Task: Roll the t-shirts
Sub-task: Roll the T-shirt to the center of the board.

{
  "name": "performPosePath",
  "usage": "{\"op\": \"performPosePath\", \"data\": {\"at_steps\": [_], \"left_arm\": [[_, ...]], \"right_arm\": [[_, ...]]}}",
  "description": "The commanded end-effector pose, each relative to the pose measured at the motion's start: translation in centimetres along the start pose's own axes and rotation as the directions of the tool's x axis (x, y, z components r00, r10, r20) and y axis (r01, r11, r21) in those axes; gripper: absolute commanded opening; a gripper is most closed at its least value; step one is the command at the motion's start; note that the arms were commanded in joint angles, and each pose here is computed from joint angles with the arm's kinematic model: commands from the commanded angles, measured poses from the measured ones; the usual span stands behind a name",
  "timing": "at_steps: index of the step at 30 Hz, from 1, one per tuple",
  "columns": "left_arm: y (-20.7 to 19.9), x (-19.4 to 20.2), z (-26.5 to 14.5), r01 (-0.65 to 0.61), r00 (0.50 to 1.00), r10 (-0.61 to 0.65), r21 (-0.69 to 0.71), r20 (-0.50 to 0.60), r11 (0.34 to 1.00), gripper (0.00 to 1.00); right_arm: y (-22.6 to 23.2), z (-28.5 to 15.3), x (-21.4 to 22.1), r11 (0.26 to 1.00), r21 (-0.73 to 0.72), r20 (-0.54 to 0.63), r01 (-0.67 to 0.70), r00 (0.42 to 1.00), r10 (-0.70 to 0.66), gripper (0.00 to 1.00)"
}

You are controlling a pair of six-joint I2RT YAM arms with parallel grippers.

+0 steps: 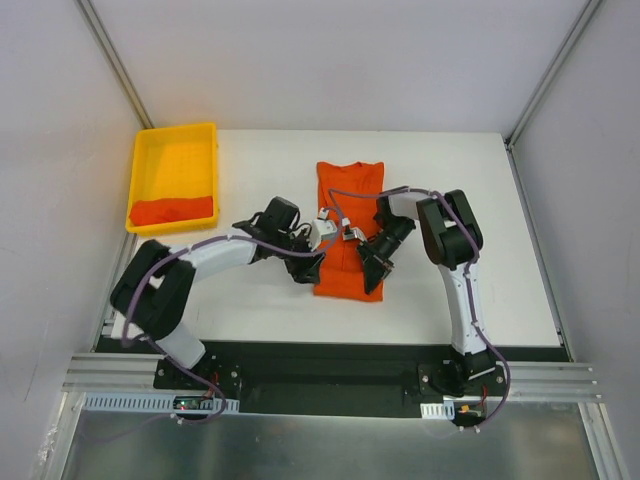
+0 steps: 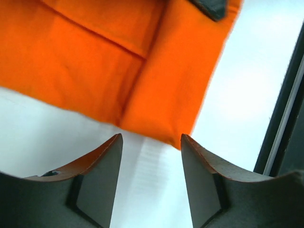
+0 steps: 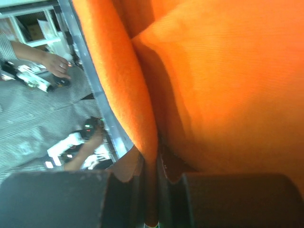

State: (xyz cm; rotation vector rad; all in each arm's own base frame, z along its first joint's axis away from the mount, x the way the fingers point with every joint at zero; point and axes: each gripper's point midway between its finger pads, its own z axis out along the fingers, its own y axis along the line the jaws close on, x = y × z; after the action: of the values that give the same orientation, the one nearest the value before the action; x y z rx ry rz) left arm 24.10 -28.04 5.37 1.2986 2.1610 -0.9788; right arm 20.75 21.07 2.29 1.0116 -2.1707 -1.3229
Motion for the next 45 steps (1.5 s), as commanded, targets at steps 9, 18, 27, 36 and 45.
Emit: {"op": "performPosePath", "data": {"at_steps": [9, 18, 27, 36, 45], "left_arm": [[-4.2, -0.2, 0.2, -0.723, 0.678, 0.735, -0.178, 0.002, 0.668, 0.6], [-3.3, 1.5, 3.2, -0.813, 0.574, 0.814, -0.178, -0.093, 0.554, 0.61], [-3.0, 7.5, 5.0, -0.901, 0.414, 0.884, 0.041, -0.219, 0.432, 0.1], [-5.3, 7.0, 4.9, -0.817, 0.543, 0.825, 0.126, -0.16, 0.562, 0.0], [-9.3, 2.2, 3.2, -0.622, 0.766, 0.643, 0.272, 0.015, 0.734, 0.0]], "right_arm": [[0.3, -0.4, 0.2, 0.977, -0.012, -0.066, -0.212, 0.975, 0.21, 0.08], [0.3, -0.3, 0.2, 0.978, -0.01, -0.059, -0.206, 0.977, 0.205, 0.08], [1.9, -1.1, 0.3, 0.995, -0.035, 0.008, -0.097, 0.995, 0.097, 0.25], [7.9, -17.8, -0.7, 0.875, 0.47, 0.396, 0.121, 0.857, -0.331, 0.96], [14.0, -24.0, 0.7, 0.085, 0.996, 0.082, -0.005, 0.352, -0.933, 0.96]]}}
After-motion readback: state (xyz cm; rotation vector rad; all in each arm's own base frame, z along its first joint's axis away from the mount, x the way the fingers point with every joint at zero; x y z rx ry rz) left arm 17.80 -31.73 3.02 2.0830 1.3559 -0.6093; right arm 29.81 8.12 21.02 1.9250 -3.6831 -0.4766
